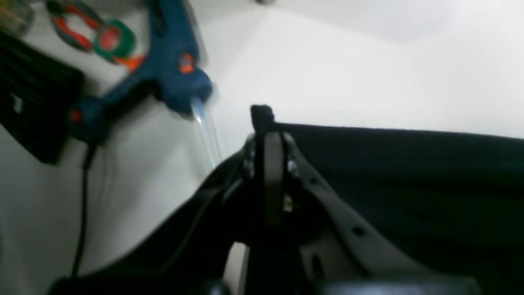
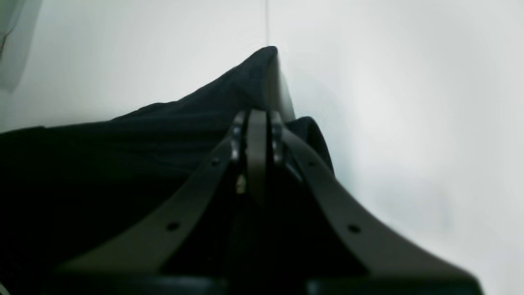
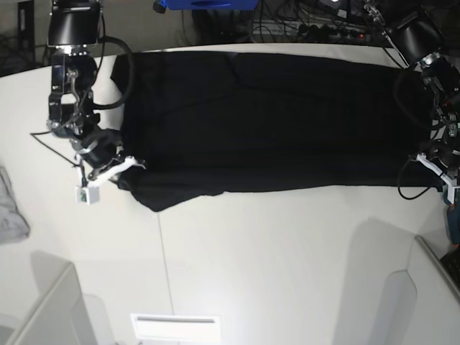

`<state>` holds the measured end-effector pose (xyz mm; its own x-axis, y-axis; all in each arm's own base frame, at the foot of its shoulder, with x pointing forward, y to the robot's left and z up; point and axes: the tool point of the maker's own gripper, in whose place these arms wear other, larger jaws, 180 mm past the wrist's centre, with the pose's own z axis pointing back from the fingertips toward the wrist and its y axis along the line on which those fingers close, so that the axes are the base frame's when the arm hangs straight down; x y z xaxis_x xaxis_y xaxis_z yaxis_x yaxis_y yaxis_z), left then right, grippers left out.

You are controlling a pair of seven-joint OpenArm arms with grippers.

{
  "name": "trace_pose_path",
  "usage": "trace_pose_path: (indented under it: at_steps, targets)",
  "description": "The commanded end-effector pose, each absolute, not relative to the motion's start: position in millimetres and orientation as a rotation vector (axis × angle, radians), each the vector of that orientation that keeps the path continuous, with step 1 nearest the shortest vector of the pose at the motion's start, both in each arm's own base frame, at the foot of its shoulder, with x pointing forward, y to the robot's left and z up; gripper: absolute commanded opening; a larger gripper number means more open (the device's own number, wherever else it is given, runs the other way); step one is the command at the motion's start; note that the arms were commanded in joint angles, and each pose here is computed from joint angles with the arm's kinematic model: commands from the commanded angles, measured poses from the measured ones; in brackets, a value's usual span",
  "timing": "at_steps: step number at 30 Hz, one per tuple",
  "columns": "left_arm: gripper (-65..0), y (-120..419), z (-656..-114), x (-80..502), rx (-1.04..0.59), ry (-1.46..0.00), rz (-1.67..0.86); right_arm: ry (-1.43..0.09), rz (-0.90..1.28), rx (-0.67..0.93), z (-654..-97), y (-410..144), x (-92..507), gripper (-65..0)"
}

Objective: Fold the T-shirt properly
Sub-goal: 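Lift the hem and fold it over toward the collar with both grippers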

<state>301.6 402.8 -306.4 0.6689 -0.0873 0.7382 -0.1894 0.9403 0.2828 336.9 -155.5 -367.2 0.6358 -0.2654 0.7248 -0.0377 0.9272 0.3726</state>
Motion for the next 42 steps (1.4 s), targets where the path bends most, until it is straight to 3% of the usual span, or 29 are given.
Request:
trace_pose_path:
  at_steps: [1,42]
  targets:
    - [-65.0,411,-290,302,0.398,-0.87,0.049,-0.938,-0.129,0.365,-350,-161,345,-65.0]
    - [-65.0,401,-312,250,0.432,-0.766,-0.024,-0.886,-0.086,0.389,-341,-133,236,-65.0]
